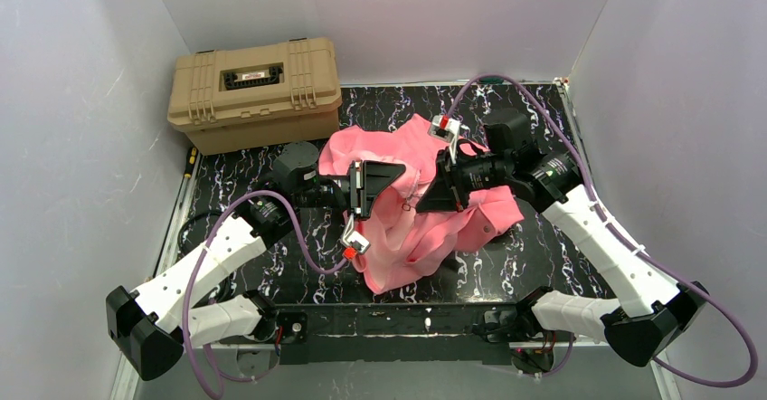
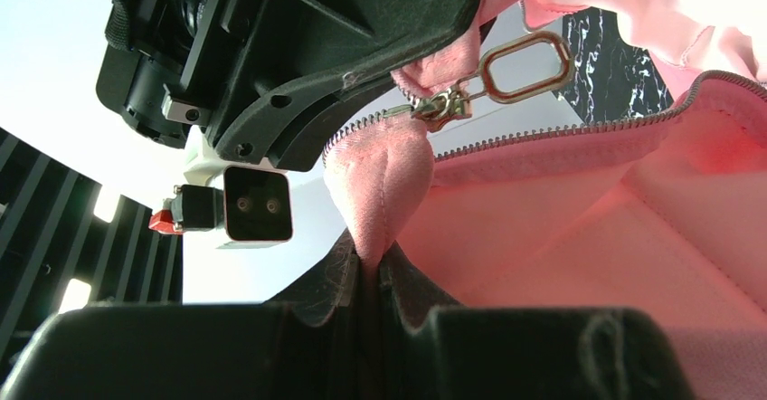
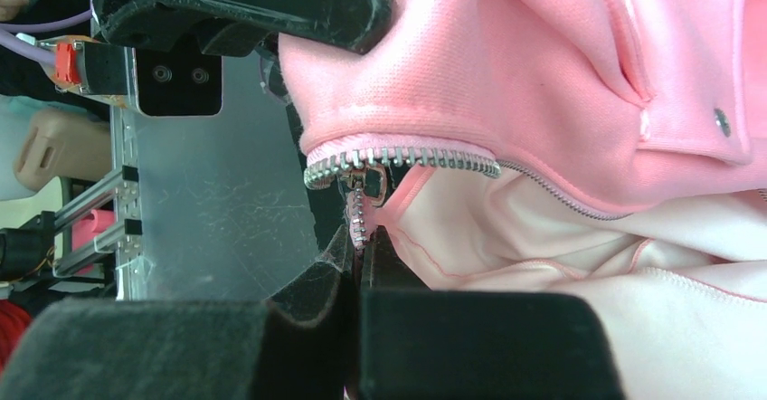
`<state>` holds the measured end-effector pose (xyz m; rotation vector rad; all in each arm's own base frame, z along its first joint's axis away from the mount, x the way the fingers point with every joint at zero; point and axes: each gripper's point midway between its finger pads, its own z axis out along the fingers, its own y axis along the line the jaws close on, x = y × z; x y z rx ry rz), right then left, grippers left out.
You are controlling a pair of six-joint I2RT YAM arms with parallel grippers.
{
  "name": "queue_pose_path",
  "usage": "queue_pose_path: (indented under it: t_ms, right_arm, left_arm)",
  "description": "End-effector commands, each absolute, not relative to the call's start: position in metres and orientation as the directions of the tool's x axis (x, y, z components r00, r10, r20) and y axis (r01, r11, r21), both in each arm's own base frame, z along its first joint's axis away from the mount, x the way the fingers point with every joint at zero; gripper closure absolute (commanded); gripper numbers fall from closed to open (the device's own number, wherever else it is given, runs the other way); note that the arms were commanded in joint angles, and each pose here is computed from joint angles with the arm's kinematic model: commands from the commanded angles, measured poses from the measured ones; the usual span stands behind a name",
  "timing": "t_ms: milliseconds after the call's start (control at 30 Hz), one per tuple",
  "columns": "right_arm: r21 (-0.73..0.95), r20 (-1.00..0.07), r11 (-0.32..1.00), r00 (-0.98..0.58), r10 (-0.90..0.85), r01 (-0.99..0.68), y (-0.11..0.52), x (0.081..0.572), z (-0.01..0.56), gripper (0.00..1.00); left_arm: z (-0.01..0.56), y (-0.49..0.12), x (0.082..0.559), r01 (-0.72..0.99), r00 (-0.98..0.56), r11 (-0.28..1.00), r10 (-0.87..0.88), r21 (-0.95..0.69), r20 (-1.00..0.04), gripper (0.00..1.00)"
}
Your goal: Zip up the jacket
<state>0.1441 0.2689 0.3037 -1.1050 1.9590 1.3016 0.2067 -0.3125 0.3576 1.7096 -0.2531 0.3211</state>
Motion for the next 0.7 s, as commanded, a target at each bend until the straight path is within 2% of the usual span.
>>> queue_pose_path:
  t_ms: [0,667]
  right_arm:
    - [0.418,-0.838,0.182,-0.455,-0.3,-0.89,0.266,0.141,0.332,0.99]
    - [0.47,-0.807,0.133,-0.485,-0.336,-0.873,0.27,0.127,0.32,0.99]
  left_arm:
    - [0.382,-0.308,0.198,-0.416,0.907,-0.119,0.012,0.901,0.42,1.0]
    - [0.388,-0.311,0.204,-0.423,0.903,-0.11,0.027,0.899,0.428,1.0]
